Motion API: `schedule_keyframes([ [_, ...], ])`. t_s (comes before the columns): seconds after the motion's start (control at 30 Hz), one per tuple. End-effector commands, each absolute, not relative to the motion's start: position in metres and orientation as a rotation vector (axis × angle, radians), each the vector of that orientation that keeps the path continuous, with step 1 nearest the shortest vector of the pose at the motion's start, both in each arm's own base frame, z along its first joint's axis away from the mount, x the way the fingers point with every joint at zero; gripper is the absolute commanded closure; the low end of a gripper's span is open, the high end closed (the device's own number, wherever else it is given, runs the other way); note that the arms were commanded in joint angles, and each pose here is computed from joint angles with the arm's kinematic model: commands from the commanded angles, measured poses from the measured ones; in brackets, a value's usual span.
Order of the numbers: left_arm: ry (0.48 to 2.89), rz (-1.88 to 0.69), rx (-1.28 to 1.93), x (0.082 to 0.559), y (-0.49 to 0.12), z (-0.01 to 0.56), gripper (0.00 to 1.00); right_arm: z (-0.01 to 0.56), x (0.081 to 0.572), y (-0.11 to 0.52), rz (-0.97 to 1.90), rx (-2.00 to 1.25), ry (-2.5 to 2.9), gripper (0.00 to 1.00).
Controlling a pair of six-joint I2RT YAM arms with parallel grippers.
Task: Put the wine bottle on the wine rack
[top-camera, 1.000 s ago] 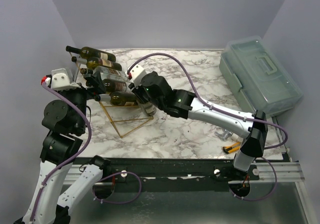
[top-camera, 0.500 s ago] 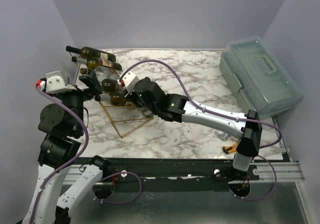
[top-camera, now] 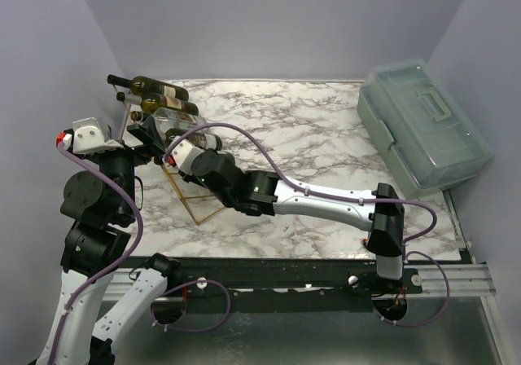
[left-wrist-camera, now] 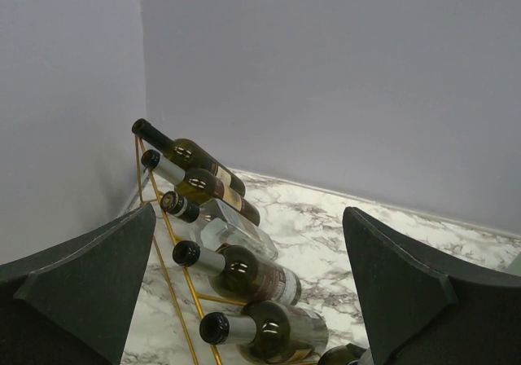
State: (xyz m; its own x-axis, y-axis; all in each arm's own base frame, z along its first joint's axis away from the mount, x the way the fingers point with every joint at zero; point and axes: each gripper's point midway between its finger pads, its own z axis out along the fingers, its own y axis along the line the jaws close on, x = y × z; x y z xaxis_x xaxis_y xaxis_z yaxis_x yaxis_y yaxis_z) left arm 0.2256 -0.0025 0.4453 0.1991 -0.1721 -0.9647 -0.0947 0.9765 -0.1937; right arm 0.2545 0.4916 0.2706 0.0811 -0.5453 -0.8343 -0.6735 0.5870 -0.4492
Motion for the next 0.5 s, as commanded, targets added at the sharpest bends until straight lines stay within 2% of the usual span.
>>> schedule_keyframes([
  [0.0, 1.368, -0.047, -0.238, 0.218, 0.002, 0.450, 0.01, 0.261, 0.256, 0.494, 0.003, -1.065, 1.573, 0.91],
  [0.47, 1.373, -0.056, -0.251, 0.214, 0.004, 0.446, 0.01, 0.255, 0.247, 0.516, 0.055, -1.044, 1.606, 0.78],
])
